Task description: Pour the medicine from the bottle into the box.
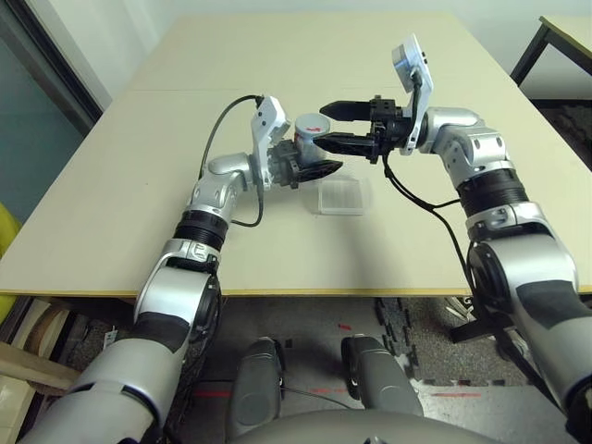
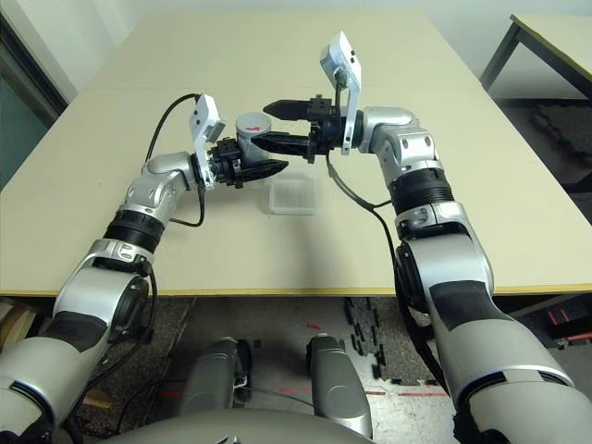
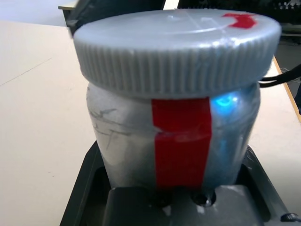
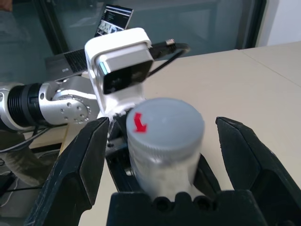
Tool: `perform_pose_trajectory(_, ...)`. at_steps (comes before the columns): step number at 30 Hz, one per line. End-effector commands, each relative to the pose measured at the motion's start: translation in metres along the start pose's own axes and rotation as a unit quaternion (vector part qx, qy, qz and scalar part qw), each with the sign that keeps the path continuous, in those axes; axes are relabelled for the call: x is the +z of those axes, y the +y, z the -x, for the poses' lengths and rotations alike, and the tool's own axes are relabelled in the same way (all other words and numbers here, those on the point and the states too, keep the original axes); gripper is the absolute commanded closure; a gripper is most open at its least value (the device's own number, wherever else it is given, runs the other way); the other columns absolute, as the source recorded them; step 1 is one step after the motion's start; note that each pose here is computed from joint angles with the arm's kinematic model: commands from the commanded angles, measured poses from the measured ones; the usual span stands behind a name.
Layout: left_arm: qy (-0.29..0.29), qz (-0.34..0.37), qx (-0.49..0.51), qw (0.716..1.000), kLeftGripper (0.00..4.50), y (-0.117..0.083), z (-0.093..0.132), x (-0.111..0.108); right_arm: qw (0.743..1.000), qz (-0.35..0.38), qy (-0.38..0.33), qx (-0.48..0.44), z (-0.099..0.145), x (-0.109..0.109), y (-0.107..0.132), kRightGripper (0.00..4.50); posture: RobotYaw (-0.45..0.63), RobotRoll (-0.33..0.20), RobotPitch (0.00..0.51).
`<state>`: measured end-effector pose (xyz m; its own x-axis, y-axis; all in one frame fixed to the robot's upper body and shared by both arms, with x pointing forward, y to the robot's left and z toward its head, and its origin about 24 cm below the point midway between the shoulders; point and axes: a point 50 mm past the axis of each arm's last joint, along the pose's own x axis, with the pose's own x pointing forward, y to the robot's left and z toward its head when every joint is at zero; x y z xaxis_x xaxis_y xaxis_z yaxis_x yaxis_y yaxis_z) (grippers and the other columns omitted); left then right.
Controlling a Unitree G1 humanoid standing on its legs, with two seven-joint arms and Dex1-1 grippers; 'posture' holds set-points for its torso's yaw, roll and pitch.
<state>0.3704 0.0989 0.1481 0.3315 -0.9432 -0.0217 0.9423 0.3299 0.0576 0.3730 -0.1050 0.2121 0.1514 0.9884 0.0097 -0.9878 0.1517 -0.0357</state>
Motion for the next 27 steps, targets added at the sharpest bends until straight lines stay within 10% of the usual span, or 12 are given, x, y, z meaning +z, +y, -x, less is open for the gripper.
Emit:
perform_pose_trajectory(1, 0.007, -0.012, -0.012, 1.000, 1.83, -0.001, -0.004, 0.003, 1.000, 0.006, 0.001, -0.001, -0.001, 0.003, -0.002, 0.00, -0.15, 0.000, 0.065)
perform_pose_trajectory(6, 0.007, -0.013, -0.014, 1.000, 1.83, -0.001, -0.004, 0.003, 1.000, 0.006, 0.002, -0.001, -0.004, 0.001, -0.002, 0.17, -0.15, 0.000, 0.065)
perform_pose_trajectory(12, 0.005, -0.013, -0.019, 1.000, 1.83, -0.001, -0.004, 0.004, 1.000, 0.010, 0.005, 0.001, -0.004, 0.000, -0.004, 1.92, -0.15, 0.000, 0.064)
perform_pose_trajectory(27, 0.002, -0.003, -0.041, 0.999, 1.83, -0.004, -0.004, 0.004, 0.984, 0.060, 0.033, 0.166, -0.004, 0.004, 0.012, 1.92, -0.15, 0.000, 0.065)
